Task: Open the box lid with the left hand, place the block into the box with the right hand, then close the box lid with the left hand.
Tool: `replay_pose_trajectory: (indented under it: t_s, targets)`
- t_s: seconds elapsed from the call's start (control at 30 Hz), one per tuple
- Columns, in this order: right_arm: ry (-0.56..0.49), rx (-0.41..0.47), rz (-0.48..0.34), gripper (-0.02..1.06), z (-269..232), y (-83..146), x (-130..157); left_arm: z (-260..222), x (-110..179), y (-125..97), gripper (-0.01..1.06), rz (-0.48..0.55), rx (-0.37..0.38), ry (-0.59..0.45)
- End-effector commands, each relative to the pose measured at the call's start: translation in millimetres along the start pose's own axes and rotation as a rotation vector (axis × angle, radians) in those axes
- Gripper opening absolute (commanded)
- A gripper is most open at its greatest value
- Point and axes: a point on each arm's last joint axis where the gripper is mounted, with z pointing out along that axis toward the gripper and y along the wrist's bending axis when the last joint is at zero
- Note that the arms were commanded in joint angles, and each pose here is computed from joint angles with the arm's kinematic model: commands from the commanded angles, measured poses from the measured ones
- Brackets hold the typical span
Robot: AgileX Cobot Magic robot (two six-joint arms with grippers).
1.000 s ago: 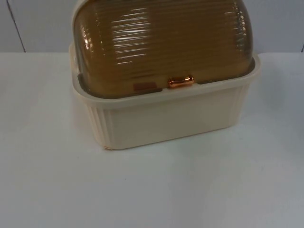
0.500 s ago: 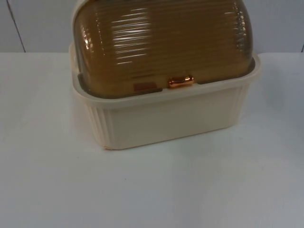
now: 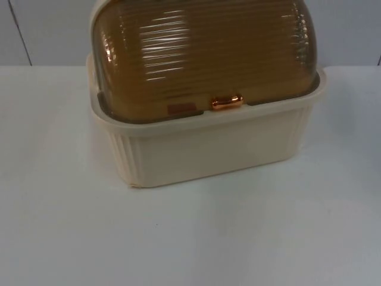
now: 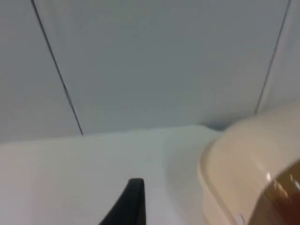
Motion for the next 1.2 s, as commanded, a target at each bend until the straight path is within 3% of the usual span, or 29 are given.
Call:
replay_pose_trajectory:
  t_s: [0.0, 0.1, 0.13, 0.17, 0.23, 0.3, 0.43, 0.5, 0.57, 0.6, 0.7, 0.97, 1.1, 1.17]
  targets:
    - [-0.055, 0.018, -0.031, 1.05, -12, -3, 3, -12, 8, 0, 1.04, -0.033, 0.026, -0.031]
    - [-0.283, 0.053, -0.061, 1.05, -66, -12, -2, -66, 7, 8, 1.04, -0.003, 0.036, -0.177]
    - [-0.283, 0.053, -0.061, 1.05, -66, -12, -2, -66, 7, 8, 1.04, -0.003, 0.036, -0.177]
    - [-0.377, 0.089, -0.072, 1.05, -99, -19, 0, -104, 3, 14, 1.04, 0.031, 0.028, -0.3]
    - [-0.418, 0.135, -0.072, 1.05, -130, -26, 9, -149, 5, 20, 1.04, 0.021, 0.028, -0.437]
    - [-0.434, 0.143, -0.059, 1.05, -145, -29, 15, -170, 9, 24, 1.04, 0.028, 0.023, -0.49]
    - [-0.61, 0.14, -0.078, 1.05, -203, -34, 34, -236, 31, 36, 1.04, 0.043, -0.003, -0.662]
    - [-0.639, 0.144, -0.084, 1.05, -216, -35, 37, -251, 36, 39, 1.04, 0.063, -0.021, -0.69]
    - [-0.695, 0.133, -0.101, 1.05, -240, -33, 42, -281, 45, 44, 1.04, 0.122, -0.115, -0.722]
    - [-0.695, 0.133, -0.101, 1.05, -240, -33, 42, -281, 45, 44, 1.04, 0.122, -0.115, -0.722]
    - [-0.795, 0.146, -0.116, 1.05, -267, -26, 42, -316, 49, 39, 1.04, 0.18, -0.261, -0.79]
    - [-0.887, 0.186, -0.093, 1.05, -303, -24, 76, -363, 61, 29, 1.04, 0.166, -0.214, -0.936]
    - [-0.945, 0.174, -0.081, 1.05, -315, -23, 90, -392, 73, 19, 1.04, 0.159, -0.244, -1.06]
    - [-0.937, 0.157, -0.073, 1.05, -314, -19, 91, -396, 75, 16, 1.04, 0.157, -0.258, -1.054]
